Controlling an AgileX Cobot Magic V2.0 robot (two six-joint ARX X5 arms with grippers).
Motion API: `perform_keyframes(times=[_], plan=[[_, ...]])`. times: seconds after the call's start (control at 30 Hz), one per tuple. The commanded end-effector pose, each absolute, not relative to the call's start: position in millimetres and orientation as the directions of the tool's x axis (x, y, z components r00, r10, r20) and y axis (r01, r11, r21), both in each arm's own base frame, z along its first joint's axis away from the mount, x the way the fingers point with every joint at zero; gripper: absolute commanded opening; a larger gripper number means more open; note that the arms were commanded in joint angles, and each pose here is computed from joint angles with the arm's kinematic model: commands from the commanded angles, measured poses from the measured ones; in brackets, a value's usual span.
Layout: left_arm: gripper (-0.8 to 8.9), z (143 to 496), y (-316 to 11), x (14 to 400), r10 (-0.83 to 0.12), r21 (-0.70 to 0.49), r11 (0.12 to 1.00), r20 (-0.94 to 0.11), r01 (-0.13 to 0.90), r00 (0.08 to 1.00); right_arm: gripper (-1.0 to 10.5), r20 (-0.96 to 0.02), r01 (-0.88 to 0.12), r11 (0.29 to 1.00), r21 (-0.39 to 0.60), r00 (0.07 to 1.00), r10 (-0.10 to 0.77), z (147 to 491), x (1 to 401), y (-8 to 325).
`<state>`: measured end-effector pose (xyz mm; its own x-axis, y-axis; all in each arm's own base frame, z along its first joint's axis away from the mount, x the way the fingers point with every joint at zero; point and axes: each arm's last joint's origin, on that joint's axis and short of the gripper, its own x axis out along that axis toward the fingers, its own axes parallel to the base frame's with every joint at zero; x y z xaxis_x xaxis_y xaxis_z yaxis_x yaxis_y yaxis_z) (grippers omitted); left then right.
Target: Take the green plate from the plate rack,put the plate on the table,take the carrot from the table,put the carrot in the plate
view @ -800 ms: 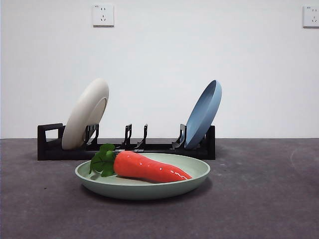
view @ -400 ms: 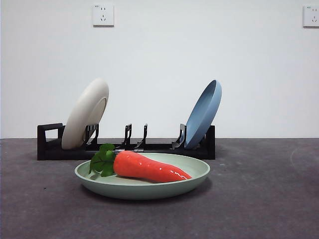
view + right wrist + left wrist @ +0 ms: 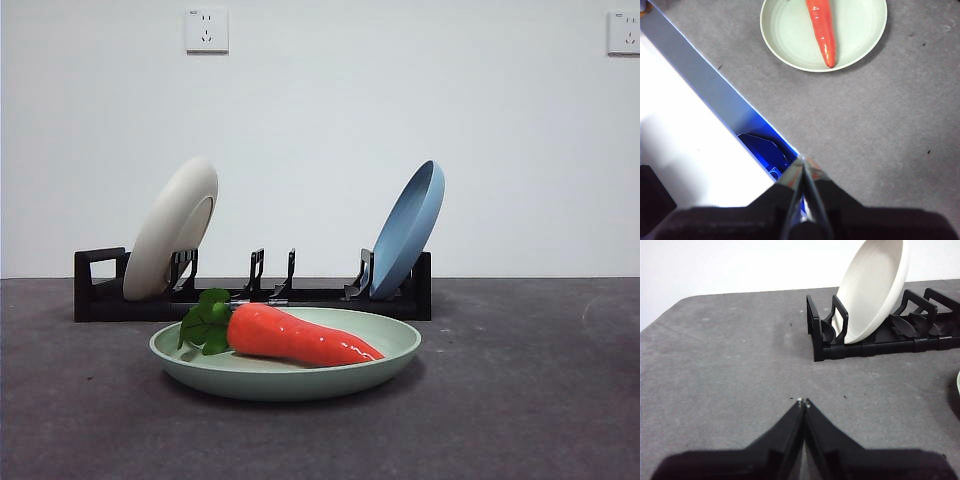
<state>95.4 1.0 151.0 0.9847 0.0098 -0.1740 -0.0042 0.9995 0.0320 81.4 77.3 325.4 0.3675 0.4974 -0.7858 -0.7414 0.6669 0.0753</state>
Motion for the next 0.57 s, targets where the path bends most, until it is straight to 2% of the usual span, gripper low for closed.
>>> perform_keyframes(times=[0.03, 0.23, 0.37, 0.47, 0.57], plan=[[-0.03, 146.9, 1.3, 95.9, 0.011, 0.025, 1.000, -0.183, -0.006, 0.983, 0.0, -0.782, -0.739, 0.669, 0.079, 0.370, 0.501, 325.9, 81.5, 77.6], [-0.03, 146.9, 1.3, 95.9, 0.011, 0.025, 1.000, -0.182, -0.006, 0.983, 0.0, -0.781, -0.737, 0.672, 0.075, 0.375, 0.499, 326.0, 81.3, 77.2], [-0.03, 146.9, 1.3, 95.9, 0.011, 0.025, 1.000, -0.183, -0.006, 0.983, 0.0, -0.746, -0.734, 0.678, 0.033, 0.434, 0.506, 330.7, 77.4, 66.6], [-0.03, 146.9, 1.3, 95.9, 0.011, 0.025, 1.000, -0.183, -0.006, 0.983, 0.0, -0.670, -0.699, 0.714, 0.036, 0.513, 0.536, 337.2, 77.1, 57.0], [-0.03, 146.9, 1.3, 95.9, 0.011, 0.025, 1.000, -0.183, -0.006, 0.983, 0.0, -0.524, -0.653, 0.755, 0.061, 0.623, 0.581, 342.6, 76.5, 45.3]])
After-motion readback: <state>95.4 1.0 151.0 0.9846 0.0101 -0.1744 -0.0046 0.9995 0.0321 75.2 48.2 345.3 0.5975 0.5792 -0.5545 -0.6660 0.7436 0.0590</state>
